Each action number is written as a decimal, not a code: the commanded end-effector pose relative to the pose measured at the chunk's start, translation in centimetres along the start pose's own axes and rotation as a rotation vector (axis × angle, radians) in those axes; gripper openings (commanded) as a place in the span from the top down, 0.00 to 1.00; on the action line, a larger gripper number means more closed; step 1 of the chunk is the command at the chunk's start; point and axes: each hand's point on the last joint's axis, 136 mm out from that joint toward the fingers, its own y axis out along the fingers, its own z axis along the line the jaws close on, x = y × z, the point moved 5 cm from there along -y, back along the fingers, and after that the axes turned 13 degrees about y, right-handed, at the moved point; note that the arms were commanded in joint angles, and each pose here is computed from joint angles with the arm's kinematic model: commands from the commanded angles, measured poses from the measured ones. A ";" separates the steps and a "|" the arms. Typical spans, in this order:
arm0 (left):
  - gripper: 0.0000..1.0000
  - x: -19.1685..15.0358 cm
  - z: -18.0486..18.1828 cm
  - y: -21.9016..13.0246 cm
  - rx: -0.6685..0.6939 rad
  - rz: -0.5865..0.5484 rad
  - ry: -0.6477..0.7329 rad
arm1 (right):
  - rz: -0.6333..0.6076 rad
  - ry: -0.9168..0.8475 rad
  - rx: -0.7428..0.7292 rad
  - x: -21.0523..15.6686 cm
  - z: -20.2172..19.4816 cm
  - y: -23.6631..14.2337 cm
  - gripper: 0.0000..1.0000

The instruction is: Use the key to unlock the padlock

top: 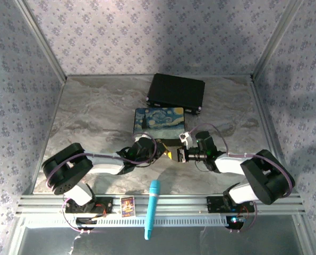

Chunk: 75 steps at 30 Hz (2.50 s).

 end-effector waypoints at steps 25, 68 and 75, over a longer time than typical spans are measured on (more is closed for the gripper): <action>1.00 -1.9 6.1 -1.0 0.402 0.172 0.133 | -0.247 0.074 -0.535 6.5 0.8 -6.1 0.18; 0.93 -1.6 8.8 -4.1 1.019 0.343 0.694 | -0.020 0.182 -0.624 7.0 -4.5 0.0 0.24; 0.94 0.3 9.5 -5.3 1.101 0.382 0.726 | -0.013 0.193 -0.627 6.7 -4.8 0.1 0.24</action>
